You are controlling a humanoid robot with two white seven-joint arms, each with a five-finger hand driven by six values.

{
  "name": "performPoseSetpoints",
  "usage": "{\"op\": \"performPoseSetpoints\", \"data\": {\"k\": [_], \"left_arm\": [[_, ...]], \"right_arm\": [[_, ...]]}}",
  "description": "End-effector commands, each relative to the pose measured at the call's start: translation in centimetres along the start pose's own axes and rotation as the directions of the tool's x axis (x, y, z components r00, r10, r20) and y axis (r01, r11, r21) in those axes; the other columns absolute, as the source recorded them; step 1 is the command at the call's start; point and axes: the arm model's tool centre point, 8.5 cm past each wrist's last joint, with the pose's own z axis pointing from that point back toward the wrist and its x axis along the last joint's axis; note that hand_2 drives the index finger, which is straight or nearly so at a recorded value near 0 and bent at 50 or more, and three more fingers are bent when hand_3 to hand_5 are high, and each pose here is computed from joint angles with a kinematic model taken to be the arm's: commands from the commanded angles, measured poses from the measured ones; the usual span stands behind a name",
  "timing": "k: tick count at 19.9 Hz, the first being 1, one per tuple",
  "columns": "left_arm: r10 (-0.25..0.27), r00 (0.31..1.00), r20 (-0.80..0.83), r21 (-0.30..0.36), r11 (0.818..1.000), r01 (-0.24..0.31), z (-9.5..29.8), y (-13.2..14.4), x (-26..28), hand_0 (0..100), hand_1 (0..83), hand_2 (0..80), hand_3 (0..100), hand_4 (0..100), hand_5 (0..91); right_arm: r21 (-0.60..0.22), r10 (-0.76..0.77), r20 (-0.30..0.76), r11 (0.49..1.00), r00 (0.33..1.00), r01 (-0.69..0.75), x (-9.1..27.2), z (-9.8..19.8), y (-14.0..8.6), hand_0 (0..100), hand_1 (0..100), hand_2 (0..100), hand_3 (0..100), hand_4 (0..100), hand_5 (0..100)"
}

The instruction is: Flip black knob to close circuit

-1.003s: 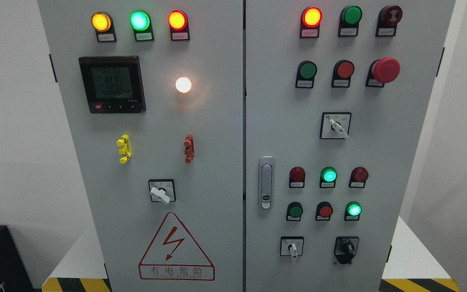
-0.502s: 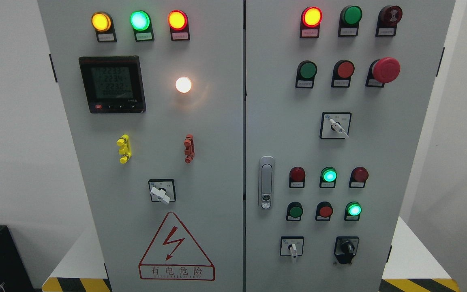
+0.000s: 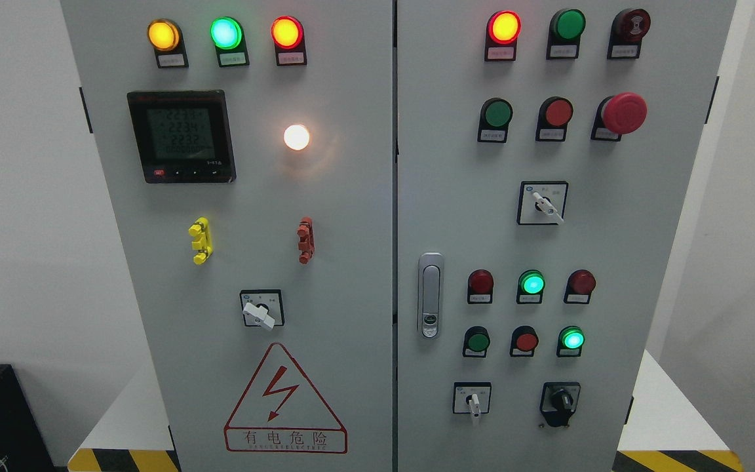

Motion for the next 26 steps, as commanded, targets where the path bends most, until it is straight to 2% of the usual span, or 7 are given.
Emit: {"op": "performPoseSetpoints", "data": {"k": [1,3,11,18,26], "left_arm": [[0.001,1.000,-0.020,0.001,1.000,-0.001,0.1,0.1,-1.3,12,55.6,0.0,0,0,0.0],[0.001,1.000,-0.022,0.001,1.000,-0.001,0.2,0.1,-1.4,12,55.6,0.0,0,0,0.0],[0.001,1.000,-0.022,0.001,1.000,-0.001,0.2,0.1,-1.4,12,55.6,0.0,0,0,0.0],[0.001,1.000,-0.022,0.001,1.000,-0.001,0.2,0.1,-1.4,12,55.6,0.0,0,0,0.0],[0.001,1.000,-0.022,0.001,1.000,-0.001,0.2,0.1,-1.4,12,55.6,0.0,0,0,0.0]], "right_arm": [[-0.161,0.079,0.073,0.985,0.994,-0.067,3.6,0.2,-5.9,0,0,89,100,88,89],[-0.149,0.077,0.082,0.987,0.994,-0.064,4.5,-0.1,-6.0,0,0,89,100,89,91],[-0.187,0.054,0.085,0.982,0.995,-0.038,7.6,-2.4,-8.6,0,0,89,100,91,93],[-0.203,0.045,0.049,0.979,0.998,-0.034,8.6,-4.4,-10.4,0,0,89,100,91,94],[-0.199,0.055,-0.003,0.978,0.998,-0.055,8.9,-7.2,-11.4,0,0,89,100,91,94]]}}
